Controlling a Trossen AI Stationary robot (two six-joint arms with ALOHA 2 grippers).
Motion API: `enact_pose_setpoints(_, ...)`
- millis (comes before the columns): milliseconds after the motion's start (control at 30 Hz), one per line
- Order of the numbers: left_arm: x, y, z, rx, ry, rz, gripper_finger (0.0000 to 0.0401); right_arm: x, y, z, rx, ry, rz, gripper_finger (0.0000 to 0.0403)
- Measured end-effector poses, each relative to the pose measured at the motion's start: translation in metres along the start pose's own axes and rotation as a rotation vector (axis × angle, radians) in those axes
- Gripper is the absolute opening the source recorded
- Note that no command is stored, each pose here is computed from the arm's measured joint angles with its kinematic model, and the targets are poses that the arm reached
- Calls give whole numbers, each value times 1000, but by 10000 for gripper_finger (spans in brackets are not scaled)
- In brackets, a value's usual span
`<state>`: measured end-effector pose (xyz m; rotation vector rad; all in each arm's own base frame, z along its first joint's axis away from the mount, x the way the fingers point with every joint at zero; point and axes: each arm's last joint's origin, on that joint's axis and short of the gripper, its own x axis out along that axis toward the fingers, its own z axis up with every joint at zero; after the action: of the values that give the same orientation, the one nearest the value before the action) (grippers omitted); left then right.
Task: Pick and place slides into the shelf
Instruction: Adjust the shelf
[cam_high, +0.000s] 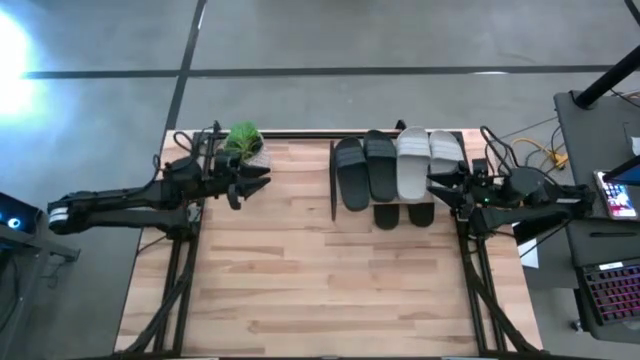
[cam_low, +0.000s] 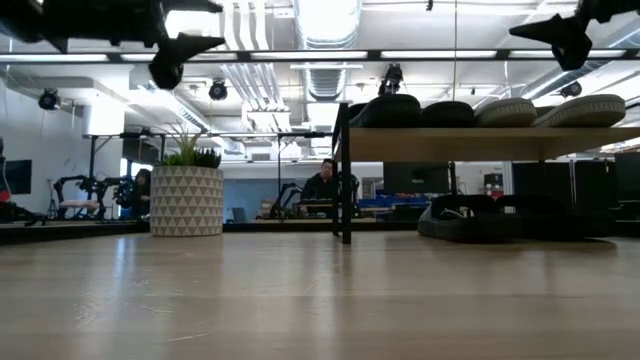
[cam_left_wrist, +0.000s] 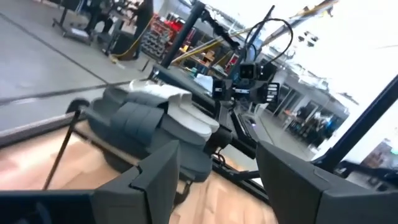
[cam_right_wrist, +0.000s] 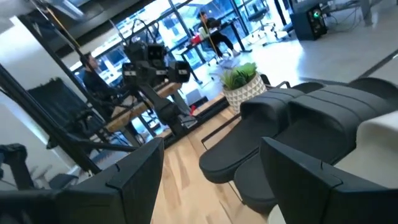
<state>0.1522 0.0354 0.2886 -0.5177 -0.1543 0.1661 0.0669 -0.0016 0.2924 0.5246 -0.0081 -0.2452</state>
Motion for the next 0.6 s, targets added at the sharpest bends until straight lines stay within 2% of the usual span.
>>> enact_pose_setpoints(267, -11, 17, -28, -115, 15, 34, 198, -7, -15, -19, 50, -26, 16, 252)
enact_pose_setpoints(400, -16, 22, -37, -136, 31, 46, 198, -7, -20, -28, 67, -56, 35, 239)
enact_pose_setpoints(600, -24, 34, -56, -197, 49, 96, 199, 5, -28, -50, 79, -73, 48, 221)
